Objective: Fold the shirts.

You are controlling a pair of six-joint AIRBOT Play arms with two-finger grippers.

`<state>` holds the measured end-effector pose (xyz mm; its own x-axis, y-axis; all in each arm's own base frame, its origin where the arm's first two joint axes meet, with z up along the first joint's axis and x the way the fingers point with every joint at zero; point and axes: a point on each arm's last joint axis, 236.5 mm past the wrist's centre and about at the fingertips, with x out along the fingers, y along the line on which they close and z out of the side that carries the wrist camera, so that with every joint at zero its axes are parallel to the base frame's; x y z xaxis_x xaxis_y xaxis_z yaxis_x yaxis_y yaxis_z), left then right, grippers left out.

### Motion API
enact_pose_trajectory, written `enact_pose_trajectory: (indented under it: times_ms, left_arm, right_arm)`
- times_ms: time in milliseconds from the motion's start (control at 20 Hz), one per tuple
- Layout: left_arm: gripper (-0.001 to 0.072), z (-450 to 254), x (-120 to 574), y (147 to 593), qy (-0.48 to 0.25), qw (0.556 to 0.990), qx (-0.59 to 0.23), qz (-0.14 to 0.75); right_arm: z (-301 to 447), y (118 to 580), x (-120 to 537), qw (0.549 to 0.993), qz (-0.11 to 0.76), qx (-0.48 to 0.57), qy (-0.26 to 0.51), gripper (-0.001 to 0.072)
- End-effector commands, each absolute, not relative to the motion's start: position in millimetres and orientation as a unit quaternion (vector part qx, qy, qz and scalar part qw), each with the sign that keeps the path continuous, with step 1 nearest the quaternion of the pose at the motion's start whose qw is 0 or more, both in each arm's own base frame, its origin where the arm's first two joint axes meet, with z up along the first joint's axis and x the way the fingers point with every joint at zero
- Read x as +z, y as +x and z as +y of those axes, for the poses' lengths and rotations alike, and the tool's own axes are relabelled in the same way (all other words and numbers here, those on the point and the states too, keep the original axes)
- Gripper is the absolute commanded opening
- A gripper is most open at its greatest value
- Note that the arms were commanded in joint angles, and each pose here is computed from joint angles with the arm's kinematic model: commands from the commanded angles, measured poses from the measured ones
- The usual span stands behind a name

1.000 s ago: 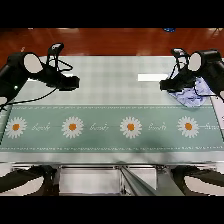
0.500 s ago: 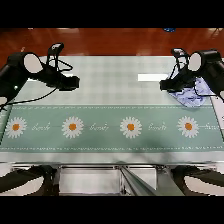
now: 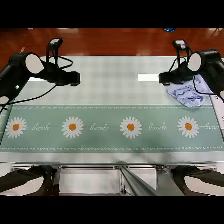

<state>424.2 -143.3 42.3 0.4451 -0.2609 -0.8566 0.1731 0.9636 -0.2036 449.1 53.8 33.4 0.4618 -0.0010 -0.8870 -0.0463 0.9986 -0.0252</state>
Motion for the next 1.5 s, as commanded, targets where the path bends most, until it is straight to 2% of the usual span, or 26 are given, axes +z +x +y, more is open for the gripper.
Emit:
enact_pose_trajectory:
  times_ms: [0, 150, 250, 350, 550, 800, 850, 950, 1000, 1150, 1300, 1400, 1450]
  left_arm:
    - [0.0510, -114.6, 38.0, 446.6, 0.010, 0.870, -0.092, 0.484]
    - [0.0509, -53.5, 23.1, 426.1, 0.002, 0.839, -0.012, 0.544]
    - [0.0509, -26.6, 21.0, 418.6, -0.018, 0.837, 0.014, 0.547]
    - [0.0509, -23.9, 20.7, 408.8, -0.050, 0.847, 0.013, 0.529]
    - [0.0510, -49.6, 11.1, 389.7, -0.083, 0.866, -0.016, 0.492]
    - [0.0509, -66.5, -3.0, 378.3, -0.072, 0.857, -0.034, 0.509]
    - [0.0509, -69.8, -2.7, 378.3, -0.077, 0.857, -0.037, 0.509]
    - [0.0509, -74.9, -2.3, 377.6, -0.089, 0.855, -0.041, 0.510]
    - [0.0509, -75.1, -2.3, 377.2, -0.090, 0.854, -0.042, 0.511]
    - [0.0509, -59.8, -0.9, 370.2, -0.061, 0.848, -0.044, 0.525]
    - [0.0508, 2.3, 17.0, 354.6, -0.028, 0.841, 0.009, 0.540]
    - [0.0508, 29.6, 44.9, 348.3, -0.091, 0.856, 0.051, 0.507]
    - [0.0508, 30.3, 60.5, 346.8, -0.122, 0.865, 0.052, 0.485]
  right_arm:
    - [30.3, 507.4, 76.3, 0.921, 0.384, -0.019, -0.057, 0.0418]
    - [-68.0, 512.5, 95.2, 0.923, 0.352, -0.145, -0.049, 0.0417]
    - [-133.5, 492.2, 83.6, 0.903, 0.373, -0.211, 0.010, 0.0414]
    - [-173.7, 468.8, 52.9, 0.873, 0.411, -0.242, 0.100, 0.0412]
    - [-176.8, 460.0, -15.5, 0.835, 0.480, -0.201, 0.178, 0.0408]
    - [-150.0, 464.0, -80.2, 0.793, 0.524, -0.180, 0.252, 0.0406]
    - [-142.3, 463.2, -84.8, 0.786, 0.531, -0.171, 0.266, 0.0384]
    - [-130.3, 453.6, -88.1, 0.775, 0.559, -0.144, 0.259, 0.0166]
    - [-126.4, 450.2, -83.4, 0.771, 0.572, -0.130, 0.249, 0.0013]
    - [-113.1, 471.1, -20.6, 0.796, 0.556, -0.066, 0.230, 0.0018]
    - [-104.3, 508.1, 115.8, 0.880, 0.419, -0.024, 0.221, 0.0017]
    - [-78.4, 507.5, 210.5, 0.922, 0.325, 0.026, 0.209, 0.0017]
    - [-65.7, 498.5, 252.0, 0.940, 0.288, 0.043, 0.178, 0.0017]
